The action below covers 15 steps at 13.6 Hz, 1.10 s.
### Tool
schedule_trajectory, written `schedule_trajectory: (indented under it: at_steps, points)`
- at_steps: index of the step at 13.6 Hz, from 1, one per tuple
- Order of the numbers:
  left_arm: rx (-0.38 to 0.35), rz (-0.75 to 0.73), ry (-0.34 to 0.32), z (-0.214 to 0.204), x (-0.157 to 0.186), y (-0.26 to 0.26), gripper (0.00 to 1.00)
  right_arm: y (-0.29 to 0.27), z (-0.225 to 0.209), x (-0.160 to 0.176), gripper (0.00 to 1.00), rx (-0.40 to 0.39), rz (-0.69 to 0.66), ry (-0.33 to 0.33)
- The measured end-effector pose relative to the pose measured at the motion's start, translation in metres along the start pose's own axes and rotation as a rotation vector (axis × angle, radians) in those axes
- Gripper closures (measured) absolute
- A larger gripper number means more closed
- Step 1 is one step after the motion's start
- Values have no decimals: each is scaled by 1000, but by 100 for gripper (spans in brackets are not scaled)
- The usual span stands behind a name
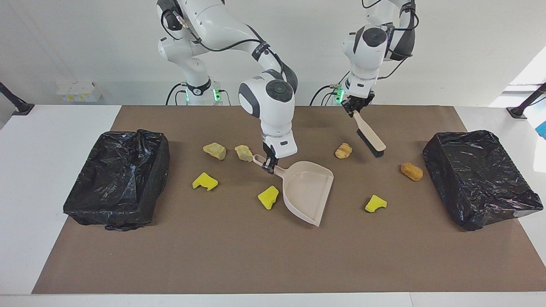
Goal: Sweep and dump trash in bin
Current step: 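Position the dustpan with the right gripper while the left gripper grasps the brush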
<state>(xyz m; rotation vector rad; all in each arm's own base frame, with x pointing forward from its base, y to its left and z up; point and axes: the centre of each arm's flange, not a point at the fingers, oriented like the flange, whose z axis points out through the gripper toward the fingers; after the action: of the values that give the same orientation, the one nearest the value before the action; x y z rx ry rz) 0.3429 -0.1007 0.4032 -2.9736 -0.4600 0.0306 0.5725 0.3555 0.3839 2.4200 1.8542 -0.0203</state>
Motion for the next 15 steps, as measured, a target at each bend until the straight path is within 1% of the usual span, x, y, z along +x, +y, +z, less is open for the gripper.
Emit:
schedule_trajectory:
  at_steps: [2, 3, 4, 7, 10, 13, 15]
  points:
    - [4, 6, -20, 6, 33, -37, 74, 9, 3, -10, 69, -2, -149, -15]
    - [5, 1, -28, 10, 47, -53, 74, 15, 5, -17, 69, 1, -203, -18]
    - [14, -4, -30, 16, 58, -66, 74, 20, 6, -22, 69, 4, -235, -19]
    - [86, 22, -37, 45, 78, -82, 74, 23, 7, -25, 69, 0, -299, -20]
    - [91, 19, -46, 63, 96, -94, 74, 17, 6, -18, 69, -6, -327, -16]
    - [70, 46, -24, 70, 112, -88, 74, 10, 8, -10, 69, -7, -306, -15]
    - [58, 102, -24, 71, 123, -79, 74, 9, 8, -8, 69, -8, -281, -15]
